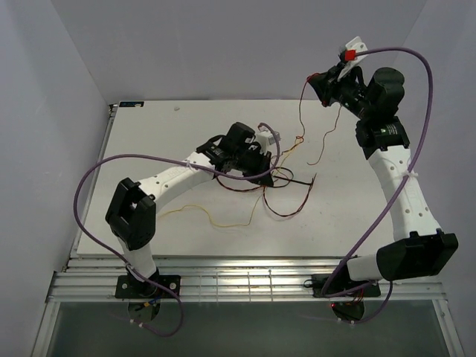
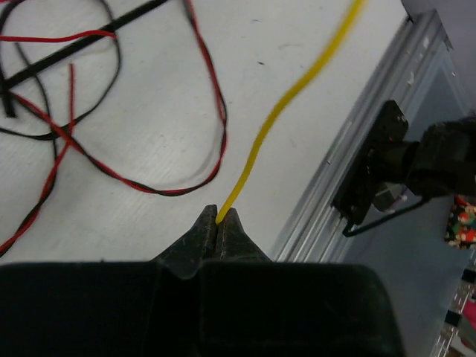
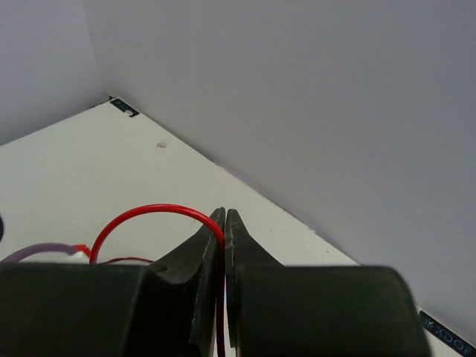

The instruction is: Untangle the cables

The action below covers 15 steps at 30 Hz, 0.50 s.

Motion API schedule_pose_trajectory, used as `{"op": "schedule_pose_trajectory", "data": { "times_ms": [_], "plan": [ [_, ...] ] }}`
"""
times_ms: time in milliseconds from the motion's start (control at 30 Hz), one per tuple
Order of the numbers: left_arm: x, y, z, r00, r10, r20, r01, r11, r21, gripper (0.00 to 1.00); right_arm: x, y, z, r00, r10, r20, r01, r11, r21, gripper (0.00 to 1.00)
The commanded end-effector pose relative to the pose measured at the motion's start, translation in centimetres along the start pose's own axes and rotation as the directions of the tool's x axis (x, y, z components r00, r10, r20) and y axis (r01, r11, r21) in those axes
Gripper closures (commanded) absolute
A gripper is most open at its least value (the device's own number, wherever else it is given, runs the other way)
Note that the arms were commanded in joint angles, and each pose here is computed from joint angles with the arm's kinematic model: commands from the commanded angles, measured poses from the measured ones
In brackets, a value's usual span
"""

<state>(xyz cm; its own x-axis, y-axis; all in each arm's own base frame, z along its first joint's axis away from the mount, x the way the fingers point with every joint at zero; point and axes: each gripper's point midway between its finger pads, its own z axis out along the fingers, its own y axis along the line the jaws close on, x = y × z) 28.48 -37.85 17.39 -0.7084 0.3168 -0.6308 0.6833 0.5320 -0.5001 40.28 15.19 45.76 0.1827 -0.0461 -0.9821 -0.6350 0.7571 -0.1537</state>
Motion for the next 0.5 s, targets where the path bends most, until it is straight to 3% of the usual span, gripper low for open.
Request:
{"op": "schedule_pose_trajectory", "data": {
  "times_ms": [0, 133, 267, 333, 400, 467],
  "plan": [
    [-3.3, -8.4, -4.2, 0.973, 0.200, 0.116, -0.222, 0.950, 0.218, 1.00, 3.7, -1.1, 1.2, 0.989, 0.066, -0.134, -0.060, 0.997, 0.052, 0.92],
    [-3.1, -12.7, -7.7, 0.941, 0.268, 0.208, -0.325, 0.890, 0.320, 1.00, 7.9, -4.0, 1.1, 0.965, 0.105, -0.242, -0.054, 0.976, 0.211, 0.92],
    [-4.8, -15.9, -13.4, 0.859, 0.319, 0.400, -0.450, 0.842, 0.297, 1.00, 12.5, -6.4, 0.5, 0.922, 0.153, -0.355, -0.030, 0.944, 0.329, 0.92],
    [-6.4, -17.2, -17.3, 0.806, 0.311, 0.503, -0.470, 0.853, 0.227, 1.00, 13.7, -7.0, 0.0, 0.912, 0.172, -0.373, -0.033, 0.935, 0.352, 0.92],
    [-9.0, -16.3, -19.9, 0.755, 0.291, 0.588, -0.416, 0.906, 0.085, 1.00, 13.4, -7.0, -0.3, 0.914, 0.175, -0.366, -0.040, 0.937, 0.348, 0.92],
    [-11.4, -16.2, -24.3, 0.668, 0.290, 0.685, -0.359, 0.932, -0.044, 1.00, 11.7, -6.9, -0.9, 0.926, 0.149, -0.347, -0.024, 0.940, 0.339, 0.92]
  ]
}}
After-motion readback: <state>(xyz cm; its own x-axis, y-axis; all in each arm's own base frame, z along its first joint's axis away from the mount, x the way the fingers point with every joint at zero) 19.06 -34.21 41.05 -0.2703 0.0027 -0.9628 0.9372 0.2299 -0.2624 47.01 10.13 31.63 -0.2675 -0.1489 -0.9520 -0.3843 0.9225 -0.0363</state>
